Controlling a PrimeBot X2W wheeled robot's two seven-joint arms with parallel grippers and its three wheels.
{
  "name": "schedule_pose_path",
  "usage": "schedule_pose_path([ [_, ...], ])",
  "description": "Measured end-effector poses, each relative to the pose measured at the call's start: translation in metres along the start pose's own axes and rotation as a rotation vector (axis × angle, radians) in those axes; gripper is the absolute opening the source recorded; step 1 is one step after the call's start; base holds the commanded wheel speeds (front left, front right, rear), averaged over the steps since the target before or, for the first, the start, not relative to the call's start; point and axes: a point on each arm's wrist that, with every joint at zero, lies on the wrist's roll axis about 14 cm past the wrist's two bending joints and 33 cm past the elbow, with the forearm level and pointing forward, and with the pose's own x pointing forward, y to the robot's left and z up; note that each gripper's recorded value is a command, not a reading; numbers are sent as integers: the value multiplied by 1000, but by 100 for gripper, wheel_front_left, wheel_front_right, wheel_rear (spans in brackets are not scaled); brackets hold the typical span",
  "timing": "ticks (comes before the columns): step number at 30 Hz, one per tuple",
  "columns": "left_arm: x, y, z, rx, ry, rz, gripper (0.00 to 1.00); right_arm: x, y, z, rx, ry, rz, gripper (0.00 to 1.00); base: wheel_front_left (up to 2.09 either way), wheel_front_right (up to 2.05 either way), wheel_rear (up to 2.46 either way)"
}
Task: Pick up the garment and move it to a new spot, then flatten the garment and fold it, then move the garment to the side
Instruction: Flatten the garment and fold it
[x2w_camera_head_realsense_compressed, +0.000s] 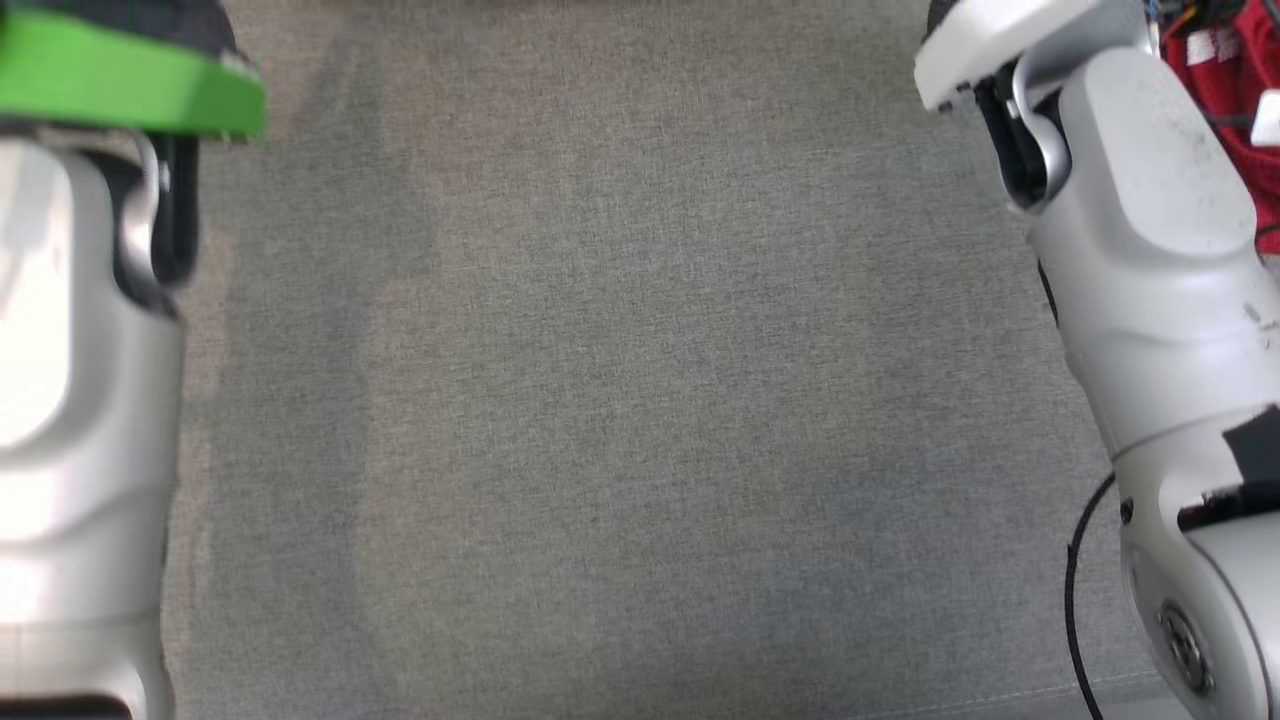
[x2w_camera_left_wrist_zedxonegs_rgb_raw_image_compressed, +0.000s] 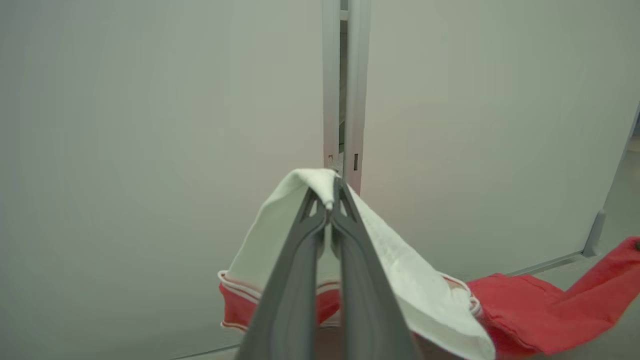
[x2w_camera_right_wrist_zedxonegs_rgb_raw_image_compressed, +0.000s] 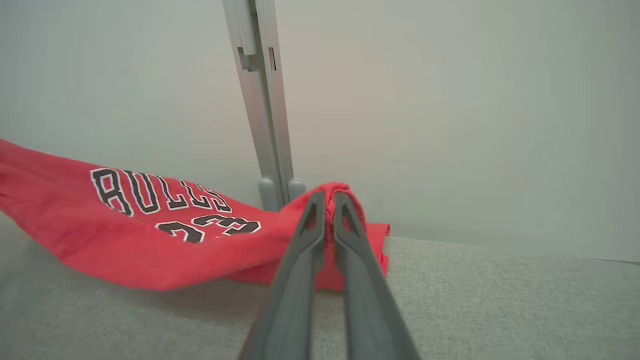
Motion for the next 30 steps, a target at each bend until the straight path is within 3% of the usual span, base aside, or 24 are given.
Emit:
schedule_pose_path([
  [17, -159, -21, 11, -170, 76, 148, 0, -137, -11, 3, 111, -21, -88, 0, 0, 0, 0],
  [30, -252, -54, 59, -150, 106, 170, 0, -248, 0, 43, 128, -13, -137, 0, 0, 0, 0],
])
